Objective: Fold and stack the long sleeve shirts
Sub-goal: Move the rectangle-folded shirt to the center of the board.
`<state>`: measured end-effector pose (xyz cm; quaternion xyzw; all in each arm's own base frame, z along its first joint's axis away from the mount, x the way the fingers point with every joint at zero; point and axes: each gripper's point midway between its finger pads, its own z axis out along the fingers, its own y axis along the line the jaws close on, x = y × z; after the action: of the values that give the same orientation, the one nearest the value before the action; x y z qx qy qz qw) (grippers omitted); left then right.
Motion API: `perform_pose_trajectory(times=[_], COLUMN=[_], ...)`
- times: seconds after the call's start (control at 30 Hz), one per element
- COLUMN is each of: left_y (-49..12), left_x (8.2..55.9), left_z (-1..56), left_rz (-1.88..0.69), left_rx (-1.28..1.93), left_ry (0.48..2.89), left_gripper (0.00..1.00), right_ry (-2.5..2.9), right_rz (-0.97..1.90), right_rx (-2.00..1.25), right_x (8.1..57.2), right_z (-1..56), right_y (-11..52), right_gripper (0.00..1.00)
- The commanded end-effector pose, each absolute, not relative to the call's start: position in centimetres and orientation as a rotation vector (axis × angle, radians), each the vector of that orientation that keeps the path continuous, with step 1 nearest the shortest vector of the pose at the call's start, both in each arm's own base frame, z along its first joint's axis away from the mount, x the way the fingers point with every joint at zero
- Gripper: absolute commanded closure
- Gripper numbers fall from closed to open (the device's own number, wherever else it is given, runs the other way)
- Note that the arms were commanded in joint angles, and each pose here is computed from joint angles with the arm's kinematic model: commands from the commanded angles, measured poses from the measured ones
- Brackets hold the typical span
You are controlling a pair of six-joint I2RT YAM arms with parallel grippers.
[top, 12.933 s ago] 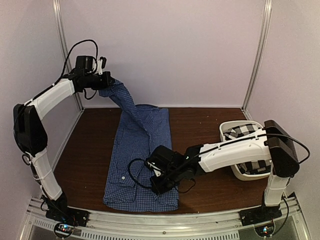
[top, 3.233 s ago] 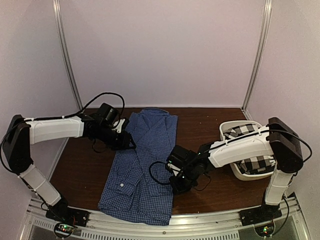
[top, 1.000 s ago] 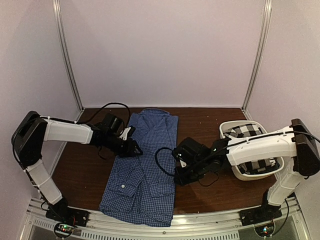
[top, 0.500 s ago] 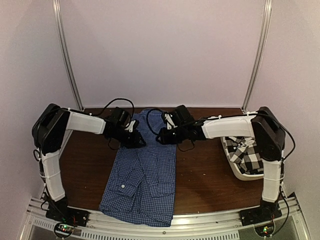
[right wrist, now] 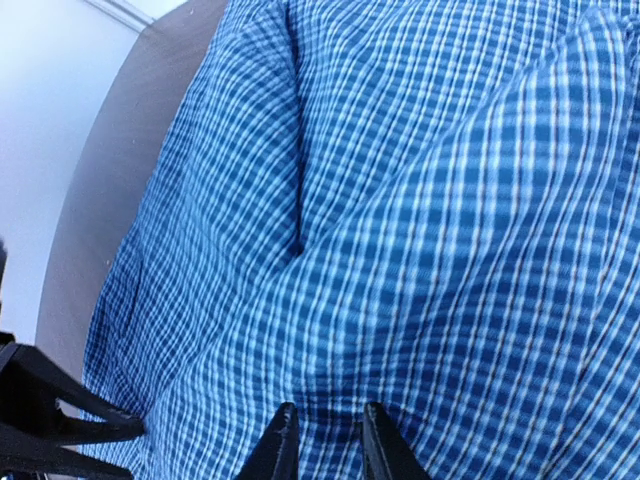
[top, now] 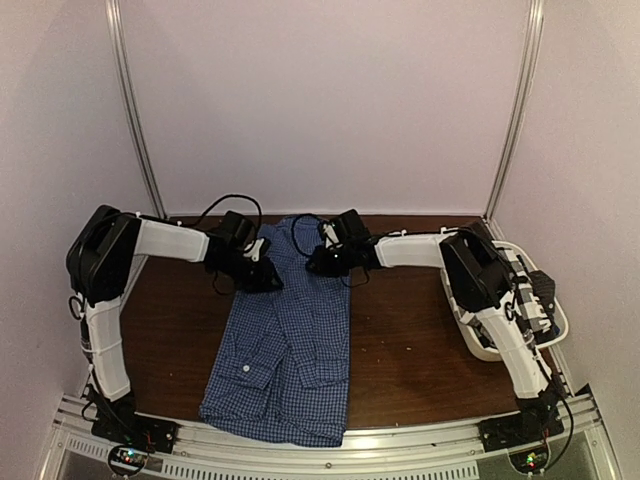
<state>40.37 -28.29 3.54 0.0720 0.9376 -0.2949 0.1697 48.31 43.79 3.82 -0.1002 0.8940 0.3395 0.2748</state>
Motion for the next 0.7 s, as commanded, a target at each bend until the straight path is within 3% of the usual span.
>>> perform_pose_trajectory(times=[0.0,0.33,0.67], left_y=[-24.6,-19.7,-18.4], left_x=[40.3,33.4,26.2], left_z=[7.0,5.3,3.7], left_rz=[-0.735,-0.671,-0.705], left_rx=[0.148,0.033,-0.027], left_ry=[2.607,2.709,2.800], left_gripper=[0.63,0.60,0.60], right_ry=[2.442,2.449,2.359], right_rz=[0.883,0.891,0.934], right_rx=[-0.216,-0.190,-0.278], right_x=[51.1,56.1,58.1], right_z=[1.9,0.3,4.8], right_y=[42.1,38.5,37.9], right_gripper=[0.76,0.75,0.66])
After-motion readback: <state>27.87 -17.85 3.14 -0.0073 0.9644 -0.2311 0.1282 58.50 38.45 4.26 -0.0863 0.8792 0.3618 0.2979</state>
